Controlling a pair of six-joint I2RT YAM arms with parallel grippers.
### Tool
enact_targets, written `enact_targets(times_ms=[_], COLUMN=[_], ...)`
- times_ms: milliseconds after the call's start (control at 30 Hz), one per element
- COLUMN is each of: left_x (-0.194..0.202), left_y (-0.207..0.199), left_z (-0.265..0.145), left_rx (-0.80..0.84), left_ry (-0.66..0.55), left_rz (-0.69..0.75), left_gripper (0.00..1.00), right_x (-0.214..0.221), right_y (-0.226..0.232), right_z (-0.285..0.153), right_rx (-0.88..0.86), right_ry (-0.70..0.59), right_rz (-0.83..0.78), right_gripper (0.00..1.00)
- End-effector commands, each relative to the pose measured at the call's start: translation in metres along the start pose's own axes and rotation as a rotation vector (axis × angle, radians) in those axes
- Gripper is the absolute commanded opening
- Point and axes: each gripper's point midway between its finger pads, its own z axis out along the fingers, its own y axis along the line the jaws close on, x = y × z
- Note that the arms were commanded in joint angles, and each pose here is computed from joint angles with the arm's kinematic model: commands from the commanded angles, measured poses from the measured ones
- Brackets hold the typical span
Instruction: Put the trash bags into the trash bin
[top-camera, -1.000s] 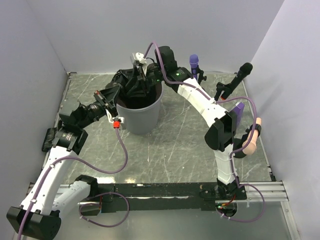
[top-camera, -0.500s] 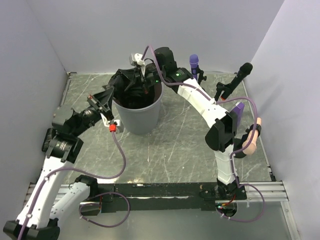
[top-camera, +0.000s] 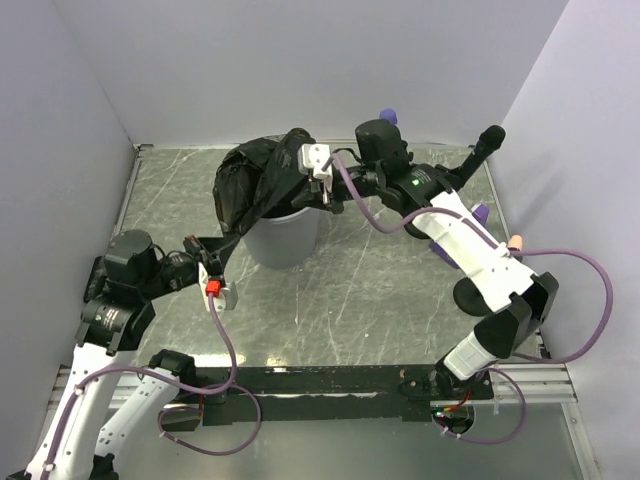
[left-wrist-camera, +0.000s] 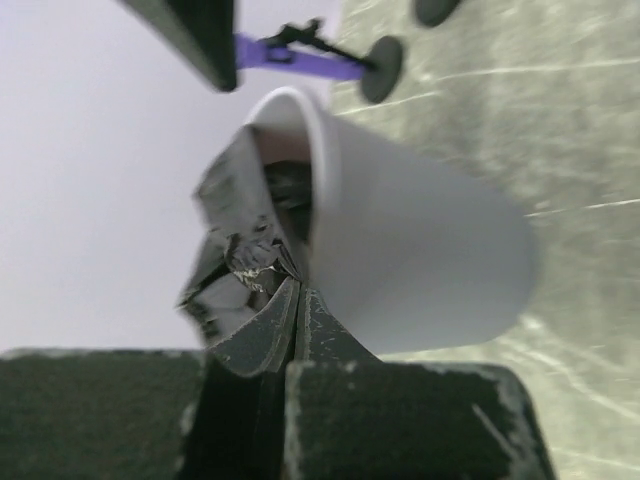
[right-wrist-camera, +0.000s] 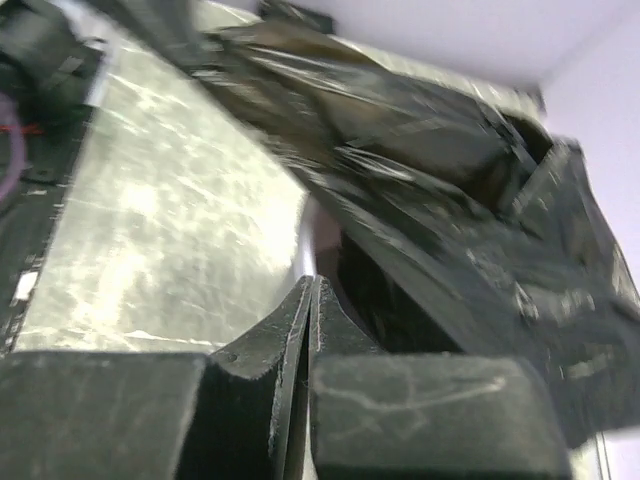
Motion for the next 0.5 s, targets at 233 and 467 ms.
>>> enact_targets(times_ms=[233, 467], left_x=[0.004, 0.016], left_y=[-0.066, -0.084], left_z=[0.038, 0.076], left_rx=[0.188, 0.183], left_ry=[-0.153, -0.169], left_rz=[-0.293, -0.375], left_gripper=[0.01, 0.07], right_x=[-0.019, -0.013], right_y=[-0.108, -0.111], right_z=[-0.001, 0.021], right_rx=[0.404, 0.457], right_ry=[0.014, 0.038], right_rz=[0.265, 0.520], right_gripper=[0.57, 0.62])
